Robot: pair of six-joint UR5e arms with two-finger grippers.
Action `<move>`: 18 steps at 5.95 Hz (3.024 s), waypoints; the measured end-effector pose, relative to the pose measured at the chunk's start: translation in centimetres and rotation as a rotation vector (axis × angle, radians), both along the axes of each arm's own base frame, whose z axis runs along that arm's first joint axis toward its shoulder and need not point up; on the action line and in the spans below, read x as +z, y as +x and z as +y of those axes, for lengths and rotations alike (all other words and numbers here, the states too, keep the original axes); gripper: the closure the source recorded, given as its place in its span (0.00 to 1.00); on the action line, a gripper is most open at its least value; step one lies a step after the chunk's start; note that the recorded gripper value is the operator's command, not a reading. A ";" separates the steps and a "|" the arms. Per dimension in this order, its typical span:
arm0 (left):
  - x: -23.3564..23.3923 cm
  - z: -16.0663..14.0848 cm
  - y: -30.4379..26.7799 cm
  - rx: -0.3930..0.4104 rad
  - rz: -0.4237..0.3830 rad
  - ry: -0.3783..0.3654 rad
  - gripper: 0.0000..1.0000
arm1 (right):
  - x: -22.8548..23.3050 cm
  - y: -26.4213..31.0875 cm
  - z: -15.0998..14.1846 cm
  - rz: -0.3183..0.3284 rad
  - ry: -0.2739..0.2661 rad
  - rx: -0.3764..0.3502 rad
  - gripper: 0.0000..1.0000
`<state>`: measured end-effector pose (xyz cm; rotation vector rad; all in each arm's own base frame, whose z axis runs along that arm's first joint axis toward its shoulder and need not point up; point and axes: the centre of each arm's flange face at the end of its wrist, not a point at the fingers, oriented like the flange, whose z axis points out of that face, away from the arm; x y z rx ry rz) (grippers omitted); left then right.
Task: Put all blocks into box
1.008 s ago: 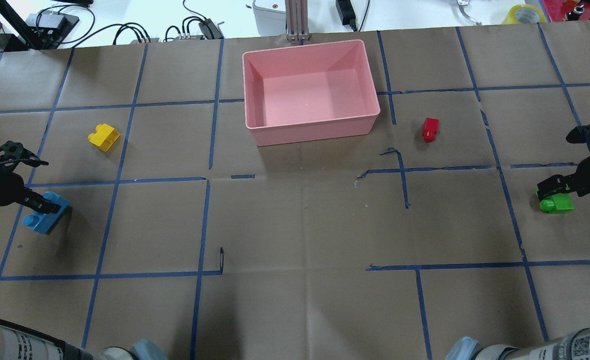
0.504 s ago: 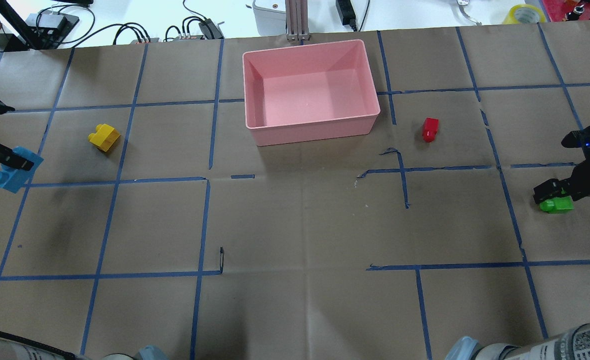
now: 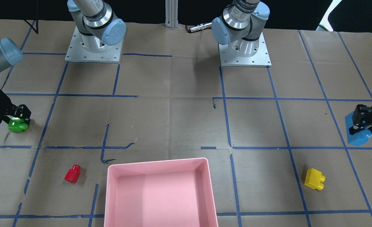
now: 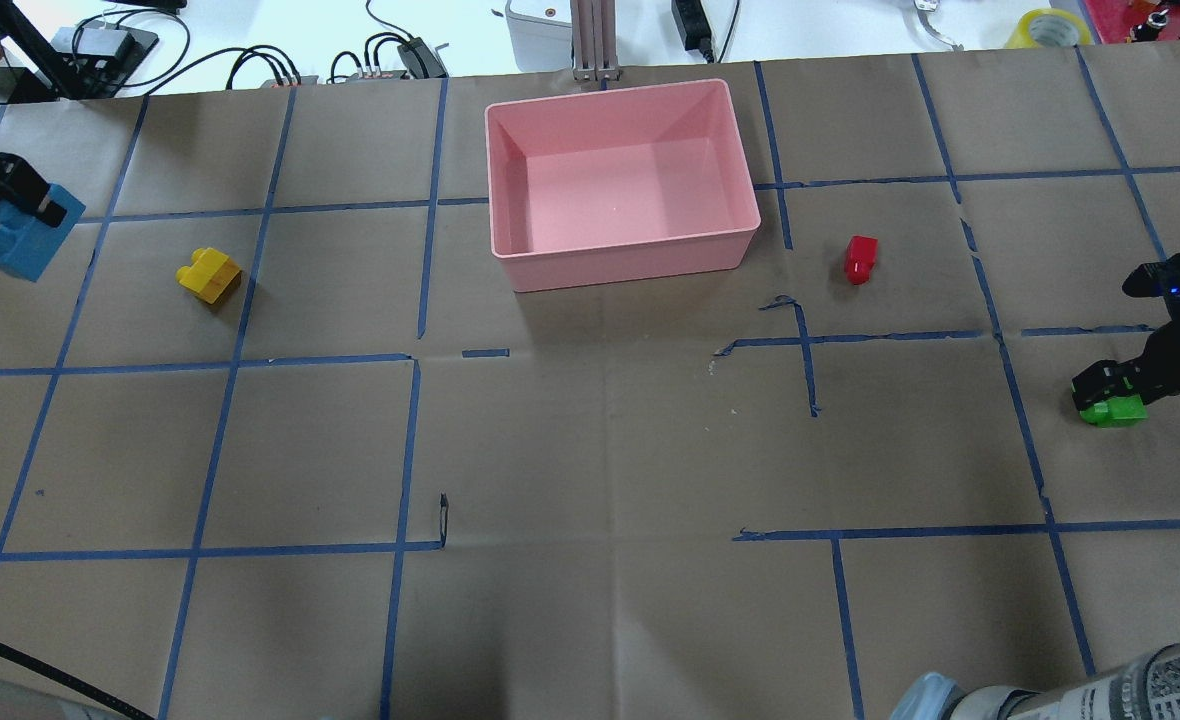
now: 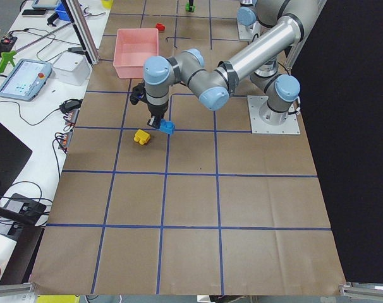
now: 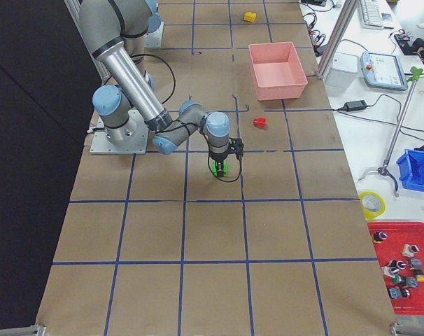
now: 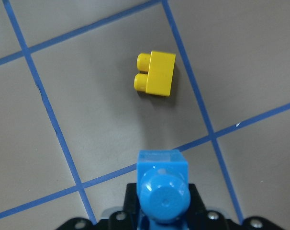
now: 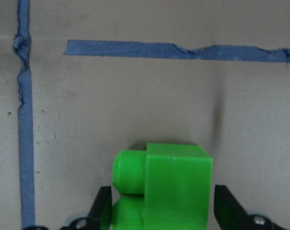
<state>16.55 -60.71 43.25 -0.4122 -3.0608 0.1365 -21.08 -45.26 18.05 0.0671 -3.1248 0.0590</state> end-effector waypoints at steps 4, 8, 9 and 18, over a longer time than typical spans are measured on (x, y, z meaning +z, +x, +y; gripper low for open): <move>0.4 -12.3 -15.2 0.138 0.018 -0.044 1.00 | 5.9 -1.0 -1.5 0.054 0.008 0.027 0.93; -5.7 -16.8 -39.9 0.263 0.047 -0.002 1.00 | 16.8 5.8 -4.1 0.122 -0.025 0.079 0.92; -8.9 -16.9 -42.2 0.274 0.040 0.034 1.00 | 18.4 8.4 -4.5 0.109 -0.026 0.066 0.91; -0.2 -14.8 -37.2 0.398 0.069 -0.043 0.00 | 24.2 30.4 -3.7 -0.133 -0.089 -0.129 0.89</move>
